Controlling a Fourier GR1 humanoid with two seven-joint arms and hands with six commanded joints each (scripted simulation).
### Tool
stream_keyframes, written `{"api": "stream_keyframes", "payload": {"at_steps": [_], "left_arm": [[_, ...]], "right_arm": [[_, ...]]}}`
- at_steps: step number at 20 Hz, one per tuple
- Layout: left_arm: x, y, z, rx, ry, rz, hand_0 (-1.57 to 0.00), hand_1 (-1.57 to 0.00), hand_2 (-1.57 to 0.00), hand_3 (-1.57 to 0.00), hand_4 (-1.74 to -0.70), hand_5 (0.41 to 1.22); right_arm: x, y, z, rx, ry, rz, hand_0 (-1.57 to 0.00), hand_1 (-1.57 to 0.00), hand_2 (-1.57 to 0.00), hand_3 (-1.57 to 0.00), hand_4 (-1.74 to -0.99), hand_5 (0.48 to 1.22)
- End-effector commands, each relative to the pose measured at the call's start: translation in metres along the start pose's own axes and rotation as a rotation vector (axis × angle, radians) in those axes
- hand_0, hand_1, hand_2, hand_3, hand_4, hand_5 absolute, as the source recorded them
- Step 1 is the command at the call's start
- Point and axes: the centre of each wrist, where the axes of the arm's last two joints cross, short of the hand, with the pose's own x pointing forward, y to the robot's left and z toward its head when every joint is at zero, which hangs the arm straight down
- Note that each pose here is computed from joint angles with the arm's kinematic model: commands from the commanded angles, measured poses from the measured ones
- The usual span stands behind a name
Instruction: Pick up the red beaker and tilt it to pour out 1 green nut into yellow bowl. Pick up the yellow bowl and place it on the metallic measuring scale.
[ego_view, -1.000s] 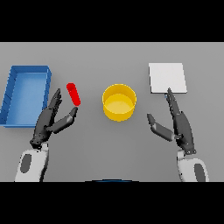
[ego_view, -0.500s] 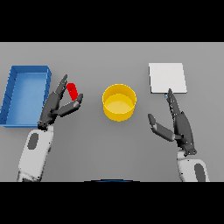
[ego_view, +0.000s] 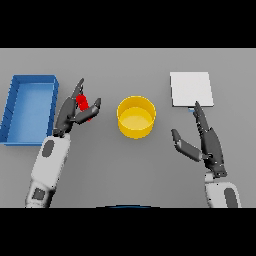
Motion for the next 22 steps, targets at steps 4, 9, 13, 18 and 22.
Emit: {"api": "stream_keyframes", "payload": {"at_steps": [4,9,13,18,22], "left_arm": [[-0.009,-0.007,-0.007,0.023,-0.03,0.087,0.0,-0.01,-0.05,-0.04,-1.33,0.738],[-0.011,-0.02,-0.013,0.09,-0.029,0.049,-0.76,-0.78,-0.84,-0.88,-1.52,0.999],[-0.008,-0.02,-0.013,0.067,-0.053,-0.004,-1.24,-1.25,-1.27,-1.15,-1.64,1.13],[-0.004,-0.021,-0.015,0.048,-0.075,0.07,-1.46,-1.47,-1.47,-1.43,-1.61,1.165],[0.014,-0.009,-0.016,0.054,-0.143,0.15,-1.53,-1.53,-1.53,-1.52,-1.69,1.14]], "right_arm": [[0.0,-0.003,0.001,-0.009,-0.005,-0.011,0.0,0.0,0.0,0.0,-1.244,0.644],[0.0,0.001,-0.001,-0.007,0.004,-0.011,0.0,0.0,0.0,0.0,-1.239,0.648],[0.002,-0.004,0.0,-0.009,-0.009,0.0,0.0,0.0,0.0,0.0,-1.242,0.65],[0.001,0.001,0.0,0.001,-0.01,-0.015,0.0,0.0,0.0,0.0,-1.245,0.642],[0.0,-0.001,0.003,-0.001,-0.012,-0.004,0.0,0.0,0.0,0.0,-1.236,0.644]]}}
